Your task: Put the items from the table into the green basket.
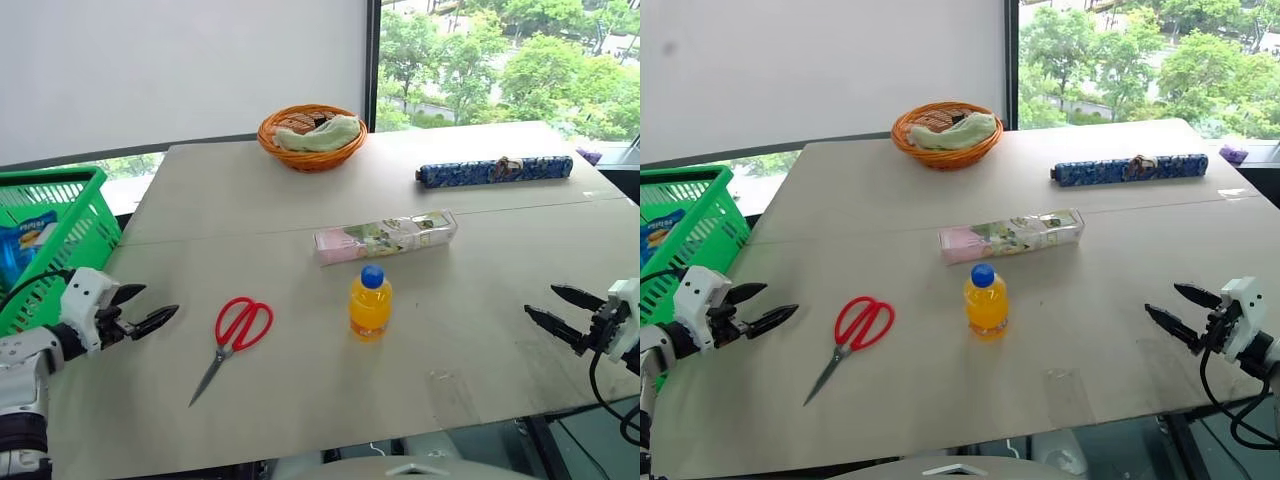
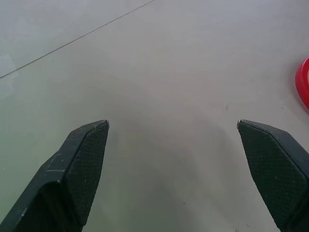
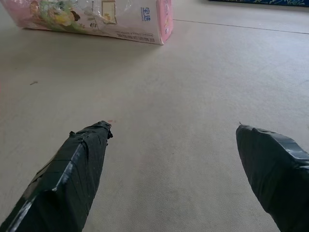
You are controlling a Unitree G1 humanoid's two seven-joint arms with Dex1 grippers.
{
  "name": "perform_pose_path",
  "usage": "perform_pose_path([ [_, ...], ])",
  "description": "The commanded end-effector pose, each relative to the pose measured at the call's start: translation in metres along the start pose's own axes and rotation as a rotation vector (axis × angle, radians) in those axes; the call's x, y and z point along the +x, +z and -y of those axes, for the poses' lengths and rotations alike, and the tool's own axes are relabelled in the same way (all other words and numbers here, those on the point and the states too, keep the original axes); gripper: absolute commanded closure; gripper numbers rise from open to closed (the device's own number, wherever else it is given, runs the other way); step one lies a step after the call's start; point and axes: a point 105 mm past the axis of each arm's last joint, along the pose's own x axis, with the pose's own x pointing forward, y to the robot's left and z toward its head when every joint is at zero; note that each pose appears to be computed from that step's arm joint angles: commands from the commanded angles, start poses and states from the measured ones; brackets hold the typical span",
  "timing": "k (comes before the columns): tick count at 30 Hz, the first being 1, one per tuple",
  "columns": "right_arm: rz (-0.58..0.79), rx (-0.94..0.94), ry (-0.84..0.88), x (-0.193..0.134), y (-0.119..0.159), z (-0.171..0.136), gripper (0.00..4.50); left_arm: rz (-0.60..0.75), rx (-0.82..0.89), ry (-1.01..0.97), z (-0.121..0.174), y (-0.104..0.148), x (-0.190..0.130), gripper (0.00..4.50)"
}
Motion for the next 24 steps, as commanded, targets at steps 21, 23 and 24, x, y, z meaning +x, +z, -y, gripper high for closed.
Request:
perform_pose_path([
  [21,0.022,-0.102,0.280,-0.012,0.057,-0.050,0.00,-0.100,-0.069,-0.342,0.073,0.006,-0.030,0.09],
  [23,0.008,-0.123,0.379,-0.016,0.066,-0.072,0.00,-0.164,-0.069,-0.418,0.093,0.003,-0.036,0.09],
  [24,0.006,-0.127,0.427,-0.017,0.070,-0.082,0.00,-0.190,-0.055,-0.440,0.100,0.002,-0.038,0.09],
])
